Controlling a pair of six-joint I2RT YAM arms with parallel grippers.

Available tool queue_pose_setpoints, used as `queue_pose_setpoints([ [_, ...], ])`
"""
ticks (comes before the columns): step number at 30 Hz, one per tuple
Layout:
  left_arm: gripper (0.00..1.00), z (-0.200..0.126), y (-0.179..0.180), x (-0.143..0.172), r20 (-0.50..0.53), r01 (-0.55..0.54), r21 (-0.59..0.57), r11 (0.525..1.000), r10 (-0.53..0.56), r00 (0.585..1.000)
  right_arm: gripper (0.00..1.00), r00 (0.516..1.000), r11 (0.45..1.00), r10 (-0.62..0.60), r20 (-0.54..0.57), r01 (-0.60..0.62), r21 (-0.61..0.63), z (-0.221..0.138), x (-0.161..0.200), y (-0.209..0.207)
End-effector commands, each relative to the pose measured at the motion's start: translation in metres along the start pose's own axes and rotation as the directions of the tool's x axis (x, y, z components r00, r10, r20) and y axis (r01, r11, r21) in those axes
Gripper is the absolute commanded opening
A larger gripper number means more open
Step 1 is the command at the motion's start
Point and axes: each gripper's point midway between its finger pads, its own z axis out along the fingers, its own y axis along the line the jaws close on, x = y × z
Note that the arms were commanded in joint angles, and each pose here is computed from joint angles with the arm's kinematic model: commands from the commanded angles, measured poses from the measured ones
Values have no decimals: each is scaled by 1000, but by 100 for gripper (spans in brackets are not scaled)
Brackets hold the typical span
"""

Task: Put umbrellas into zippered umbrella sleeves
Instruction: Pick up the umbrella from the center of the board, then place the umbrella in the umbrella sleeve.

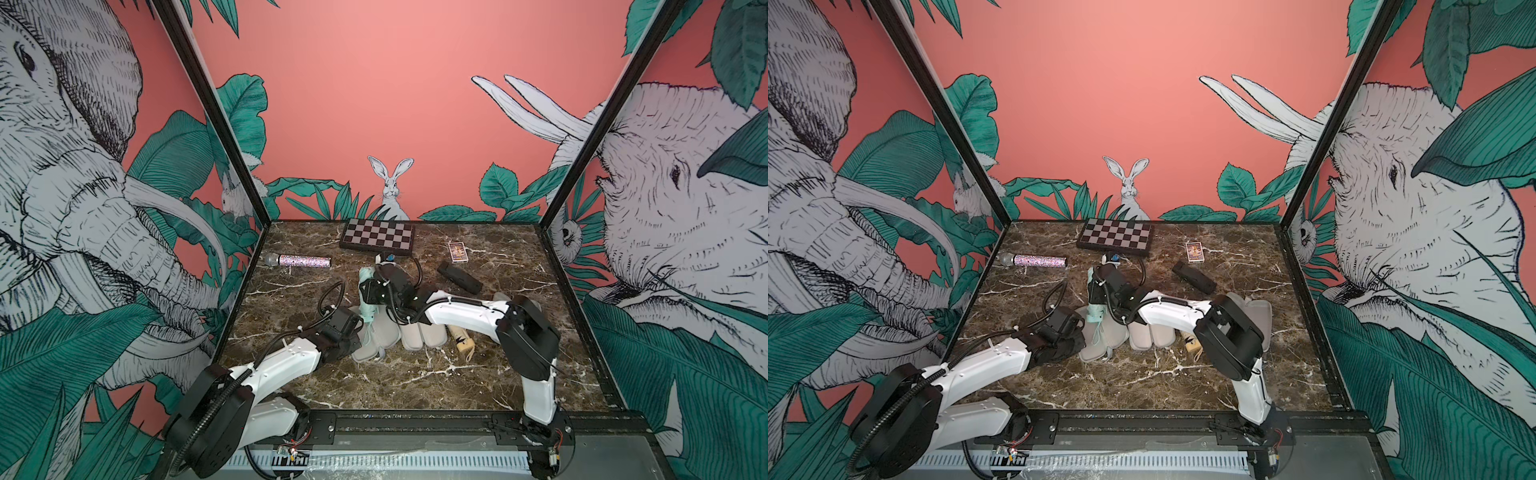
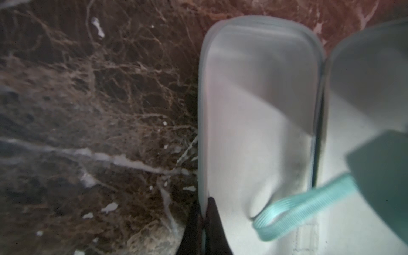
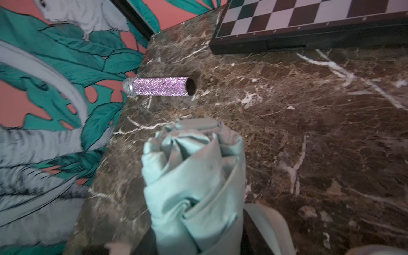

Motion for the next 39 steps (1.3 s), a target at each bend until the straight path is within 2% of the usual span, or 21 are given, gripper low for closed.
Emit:
queue_pose_setpoints([
  [1,0,1,-6,-7,42,59,31,998,-60,997,12,958,991,86,274,-54,-124,-26,-65,58],
  [5,0,4,-9,-7,40,68,47,997,-70,997,12,970,999,35,239,-29,-26,-18,-24,36],
  [8,0,3,-10,-10,55,75,55,996,-79,995,11,977,1000,-1,215,-2,17,-34,0,25],
  [15,0,2,-20,-19,79,95,83,992,-102,992,9,996,998,-9,84,5,56,-47,43,17],
  [18,0,2,-27,-20,71,94,109,990,-102,992,9,999,997,-13,41,9,81,-40,57,12],
  [21,0,0,-27,-16,59,79,118,990,-87,994,9,998,988,-66,-12,67,136,-28,73,-4],
  [24,7,-5,-23,-15,50,47,129,991,-54,997,9,992,979,-96,-78,108,173,-22,79,-22],
  [26,17,-9,-20,-15,31,38,146,989,-42,999,9,977,963,-132,-166,166,211,-18,91,-40],
  [29,26,-8,-16,-17,-13,60,197,979,-59,998,9,966,963,-153,-207,193,189,-12,91,-38],
  [35,28,-1,-20,-14,-55,43,256,966,-30,998,10,952,961,-192,-240,232,151,-7,88,-26],
  [39,26,5,-24,-16,-52,65,283,957,-52,997,19,934,945,-253,-252,295,143,-13,76,-17],
])
